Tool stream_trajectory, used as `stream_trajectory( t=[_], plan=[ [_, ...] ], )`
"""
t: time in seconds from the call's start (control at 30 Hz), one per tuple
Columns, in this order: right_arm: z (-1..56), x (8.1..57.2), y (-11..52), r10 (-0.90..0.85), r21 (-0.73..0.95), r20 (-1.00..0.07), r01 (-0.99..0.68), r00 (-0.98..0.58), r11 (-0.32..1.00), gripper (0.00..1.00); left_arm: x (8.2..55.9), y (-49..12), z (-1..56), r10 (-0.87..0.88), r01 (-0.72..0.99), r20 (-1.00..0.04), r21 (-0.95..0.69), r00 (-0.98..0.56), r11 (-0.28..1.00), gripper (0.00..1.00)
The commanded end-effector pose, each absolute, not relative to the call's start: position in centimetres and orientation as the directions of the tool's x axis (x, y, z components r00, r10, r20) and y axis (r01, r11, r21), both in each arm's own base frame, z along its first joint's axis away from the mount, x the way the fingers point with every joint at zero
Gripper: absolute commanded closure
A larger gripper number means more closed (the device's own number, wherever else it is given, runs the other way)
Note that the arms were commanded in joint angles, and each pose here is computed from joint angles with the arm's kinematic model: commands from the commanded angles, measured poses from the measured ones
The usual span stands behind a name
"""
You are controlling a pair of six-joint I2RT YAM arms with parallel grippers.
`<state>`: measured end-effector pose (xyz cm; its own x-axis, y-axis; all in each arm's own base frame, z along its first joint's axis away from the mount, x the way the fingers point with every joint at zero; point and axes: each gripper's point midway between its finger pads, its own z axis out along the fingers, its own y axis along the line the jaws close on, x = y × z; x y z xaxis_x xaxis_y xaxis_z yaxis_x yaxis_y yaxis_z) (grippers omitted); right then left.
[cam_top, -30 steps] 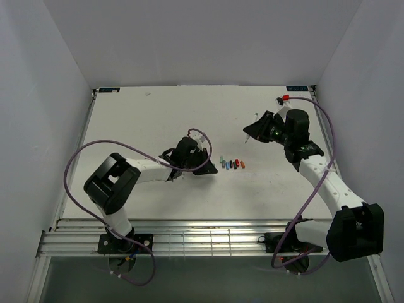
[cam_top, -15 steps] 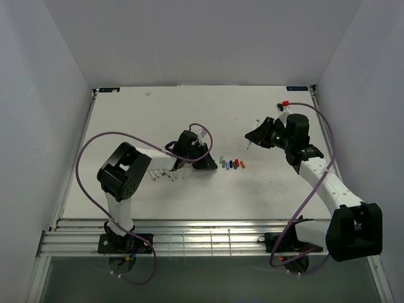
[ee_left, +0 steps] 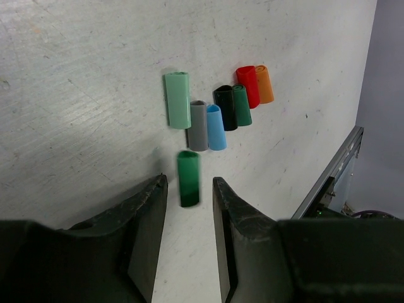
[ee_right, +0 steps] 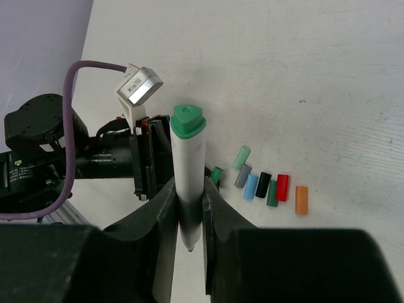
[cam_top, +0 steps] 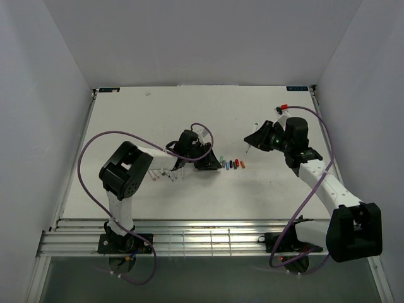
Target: Open the pen caps
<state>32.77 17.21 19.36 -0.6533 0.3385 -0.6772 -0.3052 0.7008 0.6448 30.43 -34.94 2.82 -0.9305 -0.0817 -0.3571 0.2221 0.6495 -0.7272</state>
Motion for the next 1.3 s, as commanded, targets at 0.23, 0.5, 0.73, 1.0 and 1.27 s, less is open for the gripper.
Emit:
stream_trajectory(
  t=[0.23, 0.5, 0.73, 1.0, 1.27],
  plan=[
    [20.4, 32.2, 17.3, 0.35, 0.654, -0.693, -0.343, -0.63, 0.674, 0.92, 30.5, -33.7, 2.1, -0.078, 0.177, -0.33, -0.673, -0.941, 0.718, 0.51],
    [19.7, 31.7, 17.6, 0.346, 0.671, -0.667, -0.33, -0.66, 0.664, 0.92, 29.9, -33.2, 3.5, -0.094, 0.194, -0.36, -0.684, -0.928, 0.703, 0.51],
    [19.0, 30.7, 19.0, 0.325, 0.677, -0.653, -0.336, -0.684, 0.654, 0.92, 28.8, -32.2, 7.4, -0.122, 0.252, -0.435, -0.702, -0.892, 0.666, 0.51],
    [16.8, 29.1, 25.1, 0.194, 0.685, -0.602, -0.376, -0.775, 0.623, 0.92, 27.5, -29.0, 14.8, -0.193, 0.315, -0.575, -0.662, -0.795, 0.68, 0.49],
    [14.3, 28.6, 31.7, 0.079, 0.714, -0.536, -0.402, -0.841, 0.573, 0.92, 25.1, -23.5, 20.7, -0.245, 0.32, -0.691, -0.58, -0.68, 0.749, 0.42]
  ],
)
